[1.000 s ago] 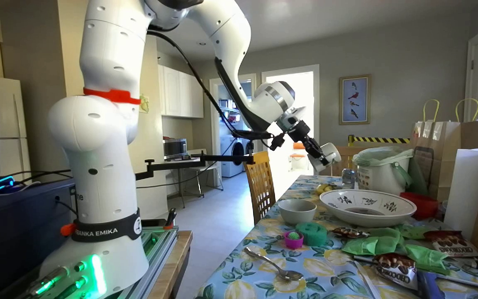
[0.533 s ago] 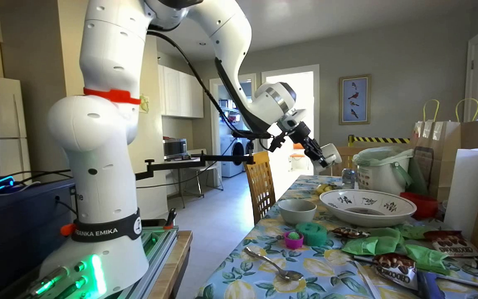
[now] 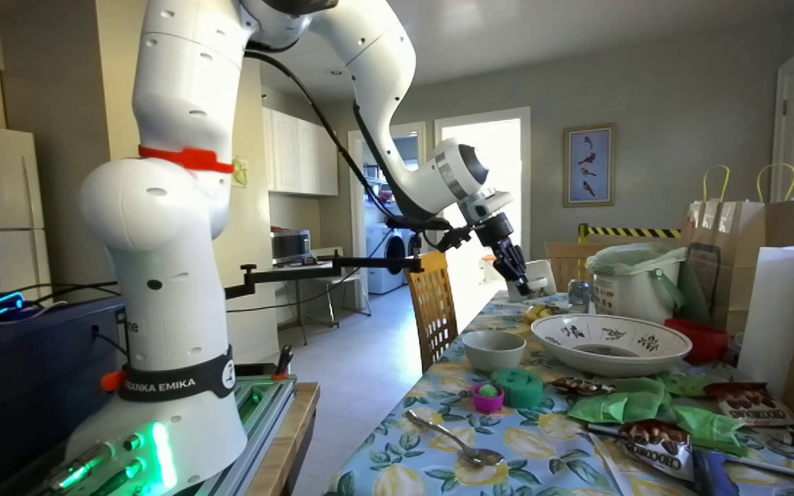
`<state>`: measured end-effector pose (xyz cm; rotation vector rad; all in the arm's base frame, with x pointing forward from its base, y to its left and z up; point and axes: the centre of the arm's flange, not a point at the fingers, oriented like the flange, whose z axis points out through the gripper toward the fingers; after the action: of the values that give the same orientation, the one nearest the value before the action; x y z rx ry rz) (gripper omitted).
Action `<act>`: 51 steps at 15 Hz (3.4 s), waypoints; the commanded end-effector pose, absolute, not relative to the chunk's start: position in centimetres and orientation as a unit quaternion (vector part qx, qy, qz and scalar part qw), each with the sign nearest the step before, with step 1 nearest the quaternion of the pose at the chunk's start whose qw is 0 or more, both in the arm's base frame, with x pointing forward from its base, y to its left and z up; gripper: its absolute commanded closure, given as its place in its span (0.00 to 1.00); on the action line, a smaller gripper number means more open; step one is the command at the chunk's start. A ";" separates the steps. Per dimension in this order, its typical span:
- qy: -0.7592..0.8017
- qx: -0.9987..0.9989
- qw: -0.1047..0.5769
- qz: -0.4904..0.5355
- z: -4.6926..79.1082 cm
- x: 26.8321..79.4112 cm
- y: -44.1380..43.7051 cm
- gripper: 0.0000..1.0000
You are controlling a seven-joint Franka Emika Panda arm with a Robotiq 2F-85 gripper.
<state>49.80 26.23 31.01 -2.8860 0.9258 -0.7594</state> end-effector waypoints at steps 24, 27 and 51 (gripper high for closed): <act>0.478 -0.853 0.123 -0.169 32.6 54.0 16.8 0.89; 0.480 -0.850 0.130 -0.174 32.7 54.1 16.4 0.89; 0.789 -0.509 0.305 0.161 33.9 52.0 6.3 0.97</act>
<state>53.57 7.58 33.77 -1.4983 2.1202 0.3627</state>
